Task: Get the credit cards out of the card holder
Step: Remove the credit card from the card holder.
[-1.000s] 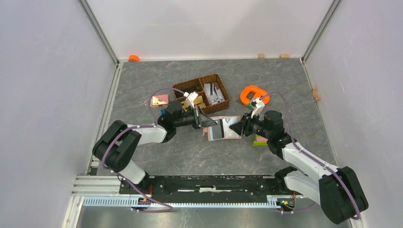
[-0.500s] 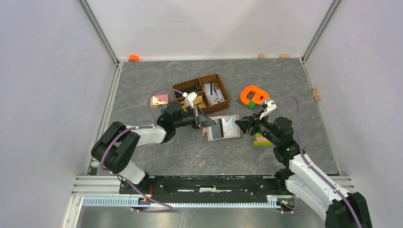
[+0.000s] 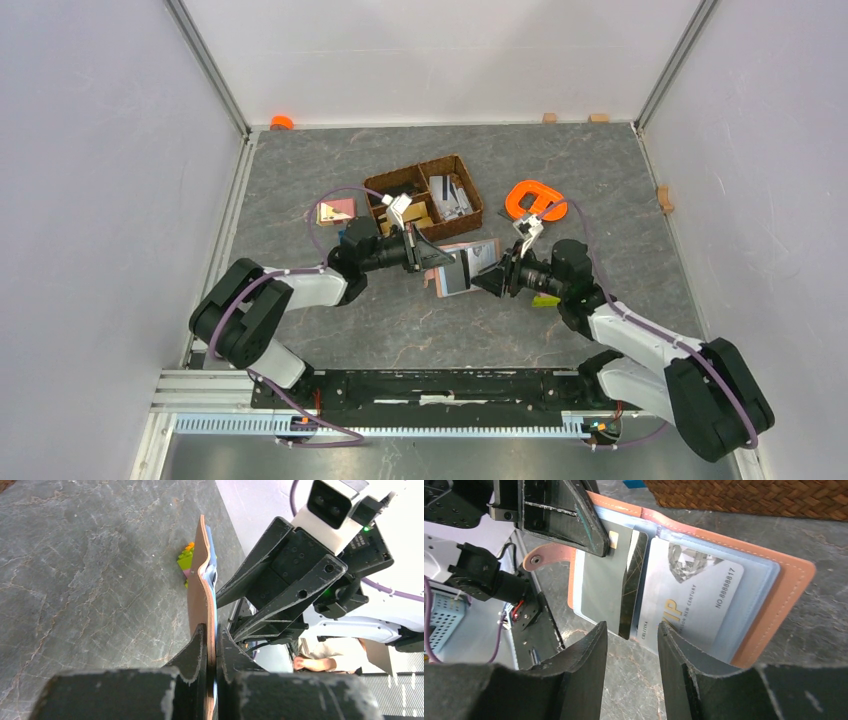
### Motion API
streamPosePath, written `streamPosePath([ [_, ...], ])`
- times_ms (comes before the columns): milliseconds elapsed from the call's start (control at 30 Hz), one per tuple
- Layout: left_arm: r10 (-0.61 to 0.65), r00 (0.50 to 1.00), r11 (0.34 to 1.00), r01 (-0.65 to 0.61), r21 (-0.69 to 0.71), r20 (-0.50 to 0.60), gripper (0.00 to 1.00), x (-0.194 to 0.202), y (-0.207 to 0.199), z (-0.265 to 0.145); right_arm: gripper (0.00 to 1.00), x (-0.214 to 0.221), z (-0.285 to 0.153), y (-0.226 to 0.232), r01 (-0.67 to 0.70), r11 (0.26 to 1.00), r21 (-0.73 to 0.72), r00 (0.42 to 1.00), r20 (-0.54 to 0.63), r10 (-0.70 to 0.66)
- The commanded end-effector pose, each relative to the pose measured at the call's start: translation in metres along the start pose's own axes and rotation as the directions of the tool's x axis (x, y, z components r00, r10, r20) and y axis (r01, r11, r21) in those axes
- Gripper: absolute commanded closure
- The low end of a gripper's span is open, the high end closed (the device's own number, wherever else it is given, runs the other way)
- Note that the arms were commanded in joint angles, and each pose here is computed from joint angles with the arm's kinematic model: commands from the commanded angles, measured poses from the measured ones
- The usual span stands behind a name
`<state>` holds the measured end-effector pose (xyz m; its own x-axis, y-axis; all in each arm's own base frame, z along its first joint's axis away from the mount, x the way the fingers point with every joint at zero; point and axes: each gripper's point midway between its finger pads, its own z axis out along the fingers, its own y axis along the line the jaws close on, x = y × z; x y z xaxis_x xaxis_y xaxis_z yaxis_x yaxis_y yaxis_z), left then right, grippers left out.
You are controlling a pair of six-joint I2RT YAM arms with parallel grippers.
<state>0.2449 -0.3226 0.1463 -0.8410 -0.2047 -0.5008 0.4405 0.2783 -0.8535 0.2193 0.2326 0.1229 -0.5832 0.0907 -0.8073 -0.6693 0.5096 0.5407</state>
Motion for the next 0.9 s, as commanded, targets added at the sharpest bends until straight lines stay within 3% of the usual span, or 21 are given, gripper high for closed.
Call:
streamPosePath([
  [0,0.040,0.999,0.989,-0.042,0.139,0.023,0.98,-0.011,-0.035,-0.002,0.53,-0.021,0.005,0.028,0.004,0.989,-0.148,0.999,0.049,0.003],
  [667,0.028,1.000,0.951,-0.027,0.308,0.000,0.98,-0.007,-0.065,-0.004,0.58,-0.028,-0.010,0.036,-0.088,0.967,-0.240,0.987,0.111,0.117],
  [867,0.013,1.000,0.949,-0.010,0.316,-0.006,0.98,-0.005,-0.064,-0.003,0.74,-0.034,-0.017,0.051,-0.080,0.946,-0.314,0.981,0.141,0.130],
])
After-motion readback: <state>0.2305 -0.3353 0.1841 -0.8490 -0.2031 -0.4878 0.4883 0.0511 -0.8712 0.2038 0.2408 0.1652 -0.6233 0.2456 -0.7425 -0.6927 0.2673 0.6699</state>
